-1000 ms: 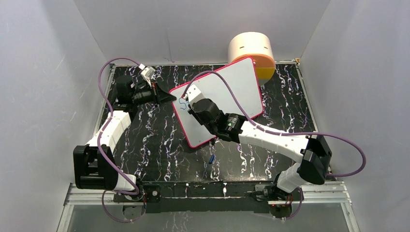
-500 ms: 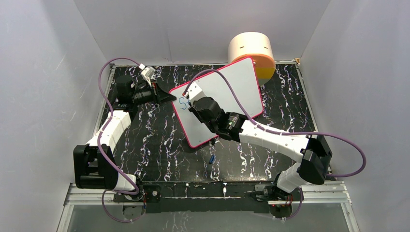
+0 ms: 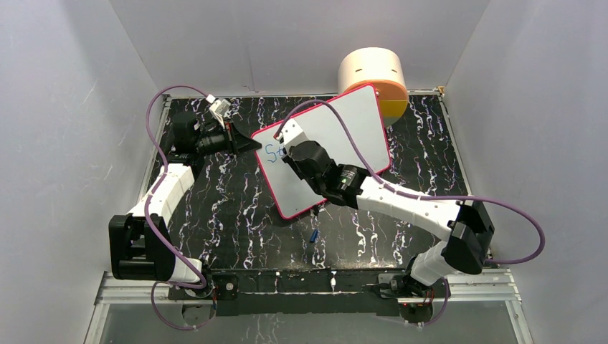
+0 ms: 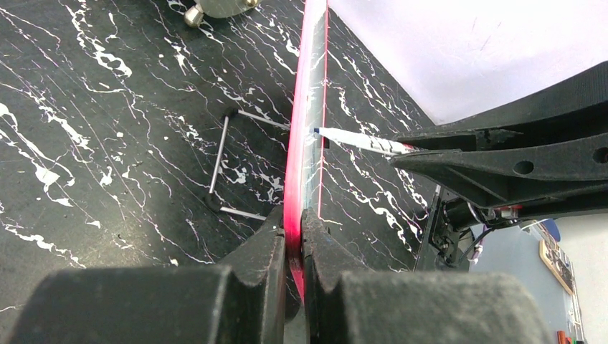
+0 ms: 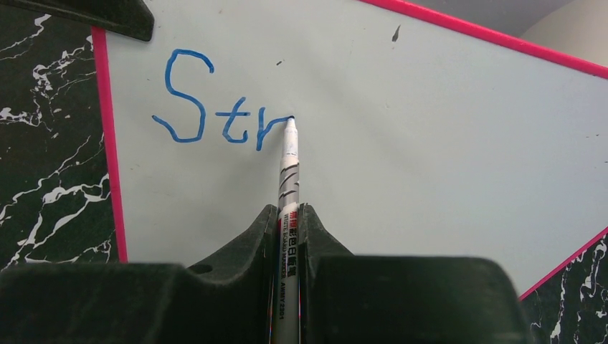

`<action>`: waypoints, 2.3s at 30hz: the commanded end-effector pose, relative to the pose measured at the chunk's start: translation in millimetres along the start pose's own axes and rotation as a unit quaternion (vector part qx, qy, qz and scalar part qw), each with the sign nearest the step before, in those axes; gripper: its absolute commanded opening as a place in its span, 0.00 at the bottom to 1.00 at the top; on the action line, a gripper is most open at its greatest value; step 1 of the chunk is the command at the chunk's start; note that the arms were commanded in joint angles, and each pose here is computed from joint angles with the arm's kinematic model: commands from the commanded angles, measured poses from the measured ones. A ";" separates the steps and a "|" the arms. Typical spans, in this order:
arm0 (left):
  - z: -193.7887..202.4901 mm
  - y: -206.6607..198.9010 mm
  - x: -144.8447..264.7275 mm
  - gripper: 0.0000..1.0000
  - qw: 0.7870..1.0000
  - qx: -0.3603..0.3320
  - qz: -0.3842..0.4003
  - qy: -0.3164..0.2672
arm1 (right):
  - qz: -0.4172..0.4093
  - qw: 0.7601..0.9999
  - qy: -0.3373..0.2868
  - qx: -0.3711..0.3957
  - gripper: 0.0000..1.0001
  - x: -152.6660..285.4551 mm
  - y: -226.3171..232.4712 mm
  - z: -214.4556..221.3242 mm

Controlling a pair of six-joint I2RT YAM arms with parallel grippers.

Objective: Write a sentence on the whiteboard

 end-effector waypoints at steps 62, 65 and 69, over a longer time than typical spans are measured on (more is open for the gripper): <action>22.8 0.5 -11.4 0.00 0.999 0.000 0.006 0.041 | -0.037 0.998 -0.016 -0.040 0.00 1.1 -6.7 -7.6; 22.7 0.1 -11.2 0.00 0.999 0.000 0.006 0.041 | -0.040 0.998 -0.012 -0.039 0.00 1.8 -6.1 -6.2; 22.3 0.1 -11.2 0.00 0.999 0.000 0.006 0.040 | -0.041 0.999 -0.002 -0.035 0.00 2.5 -6.0 -1.9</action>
Point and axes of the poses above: each gripper's point midway between its finger pads, its own x axis back along the fingers, its own y axis along the line the jaws close on, z = x × y, the point moved 5 cm from there along x, back along the fingers, and after that the axes turned 4 degrees about -x, right-handed, at the moved point
